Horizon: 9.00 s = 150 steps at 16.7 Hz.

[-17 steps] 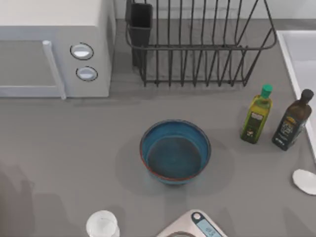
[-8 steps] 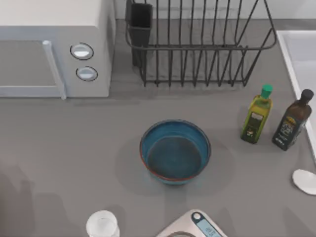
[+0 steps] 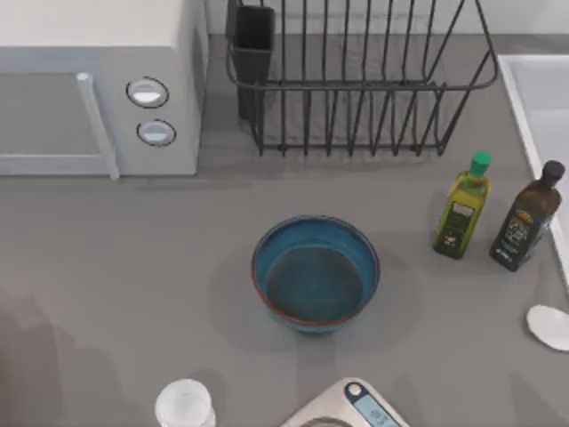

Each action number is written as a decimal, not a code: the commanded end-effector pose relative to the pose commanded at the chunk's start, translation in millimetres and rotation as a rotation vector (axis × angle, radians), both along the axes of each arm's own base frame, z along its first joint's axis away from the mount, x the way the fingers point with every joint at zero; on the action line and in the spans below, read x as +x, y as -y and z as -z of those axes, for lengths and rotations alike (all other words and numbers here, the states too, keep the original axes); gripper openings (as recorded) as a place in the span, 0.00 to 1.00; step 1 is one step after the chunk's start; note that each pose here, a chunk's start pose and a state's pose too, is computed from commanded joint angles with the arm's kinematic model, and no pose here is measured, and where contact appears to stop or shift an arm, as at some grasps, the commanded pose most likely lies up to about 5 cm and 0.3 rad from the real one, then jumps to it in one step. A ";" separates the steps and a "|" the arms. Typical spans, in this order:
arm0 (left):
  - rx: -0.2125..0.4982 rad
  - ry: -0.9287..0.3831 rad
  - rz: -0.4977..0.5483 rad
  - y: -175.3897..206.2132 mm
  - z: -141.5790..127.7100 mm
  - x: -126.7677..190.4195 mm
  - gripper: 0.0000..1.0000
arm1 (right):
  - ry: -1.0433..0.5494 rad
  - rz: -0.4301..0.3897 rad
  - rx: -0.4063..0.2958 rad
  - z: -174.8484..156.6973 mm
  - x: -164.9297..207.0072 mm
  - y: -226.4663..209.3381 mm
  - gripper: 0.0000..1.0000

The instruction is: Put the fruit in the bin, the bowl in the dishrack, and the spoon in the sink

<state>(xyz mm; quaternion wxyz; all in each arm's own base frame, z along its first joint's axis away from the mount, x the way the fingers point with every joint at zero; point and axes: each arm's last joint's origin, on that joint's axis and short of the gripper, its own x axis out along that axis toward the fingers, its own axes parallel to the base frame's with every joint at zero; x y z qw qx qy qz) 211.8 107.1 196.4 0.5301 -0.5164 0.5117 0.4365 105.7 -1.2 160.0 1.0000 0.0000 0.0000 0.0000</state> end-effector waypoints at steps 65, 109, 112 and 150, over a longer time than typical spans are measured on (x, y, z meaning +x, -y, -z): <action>1.233 1.222 1.042 108.3 36.4 -106.1 1.00 | -1.571 0.008 0.008 -69.0 217.2 -238.2 1.00; 1.233 1.222 1.042 108.3 36.4 -106.1 1.00 | -1.569 -0.008 -0.004 10.2 217.2 -244.9 0.00; 1.233 1.222 1.042 108.3 36.4 -106.1 1.00 | -1.582 0.014 -0.003 -25.7 219.5 -242.1 0.00; 1.233 1.222 1.042 108.3 36.4 -106.1 1.00 | 0.000 0.013 0.002 -259.5 78.3 -265.1 0.00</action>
